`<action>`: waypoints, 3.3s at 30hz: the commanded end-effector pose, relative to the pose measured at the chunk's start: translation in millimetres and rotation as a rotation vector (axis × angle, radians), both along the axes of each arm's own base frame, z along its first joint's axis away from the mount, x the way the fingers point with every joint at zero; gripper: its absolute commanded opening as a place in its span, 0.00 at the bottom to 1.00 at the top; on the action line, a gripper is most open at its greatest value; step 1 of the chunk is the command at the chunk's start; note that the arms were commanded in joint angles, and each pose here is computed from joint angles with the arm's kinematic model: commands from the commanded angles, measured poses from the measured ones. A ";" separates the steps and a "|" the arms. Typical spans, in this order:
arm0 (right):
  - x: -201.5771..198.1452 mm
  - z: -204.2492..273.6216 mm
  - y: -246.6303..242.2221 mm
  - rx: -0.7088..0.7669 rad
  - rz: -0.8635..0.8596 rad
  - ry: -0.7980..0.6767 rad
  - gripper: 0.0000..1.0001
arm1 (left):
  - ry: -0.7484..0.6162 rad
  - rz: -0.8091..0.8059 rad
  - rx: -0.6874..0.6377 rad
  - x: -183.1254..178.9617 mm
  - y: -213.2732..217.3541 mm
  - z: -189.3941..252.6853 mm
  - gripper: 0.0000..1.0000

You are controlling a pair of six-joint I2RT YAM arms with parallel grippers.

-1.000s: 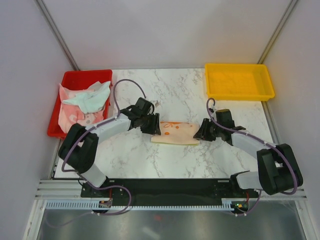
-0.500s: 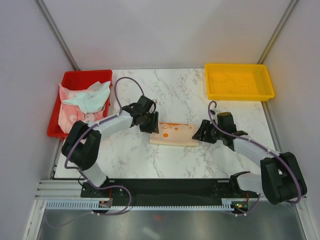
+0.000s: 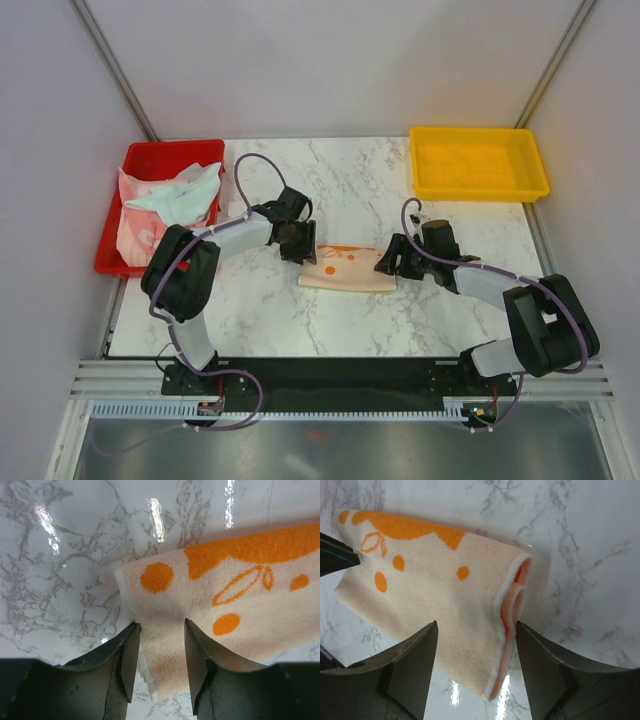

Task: Fold and stack the towels
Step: Fold the towel, then neatly place the folded towel into the bin

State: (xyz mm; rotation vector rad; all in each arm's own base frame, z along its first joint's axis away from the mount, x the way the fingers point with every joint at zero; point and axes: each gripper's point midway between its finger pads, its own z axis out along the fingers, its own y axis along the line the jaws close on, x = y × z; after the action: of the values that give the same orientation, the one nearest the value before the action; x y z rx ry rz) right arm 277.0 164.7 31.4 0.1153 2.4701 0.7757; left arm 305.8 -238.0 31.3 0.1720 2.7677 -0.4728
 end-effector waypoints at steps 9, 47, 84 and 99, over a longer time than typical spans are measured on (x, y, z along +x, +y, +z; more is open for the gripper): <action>-11.4 -15.9 22.5 -0.052 0.044 -0.013 0.65 | -0.029 0.090 0.045 11.5 17.2 0.5 0.49; 233.3 63.9 -36.1 -0.400 0.121 -0.147 0.00 | -0.231 0.168 -0.023 26.3 77.2 128.4 0.60; 317.6 97.8 -276.4 -0.546 -0.153 -0.196 0.00 | -0.207 0.122 -0.022 32.8 70.1 120.2 0.68; 325.3 80.9 -300.4 -0.597 -0.172 -0.192 0.00 | -0.219 0.097 -0.084 33.6 59.1 133.2 0.69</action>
State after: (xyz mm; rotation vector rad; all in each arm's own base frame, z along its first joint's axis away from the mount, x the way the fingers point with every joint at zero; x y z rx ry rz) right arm 588.3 -125.4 97.5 0.0598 2.4216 0.0164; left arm 331.3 -170.3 143.5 0.0025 2.5868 -0.4593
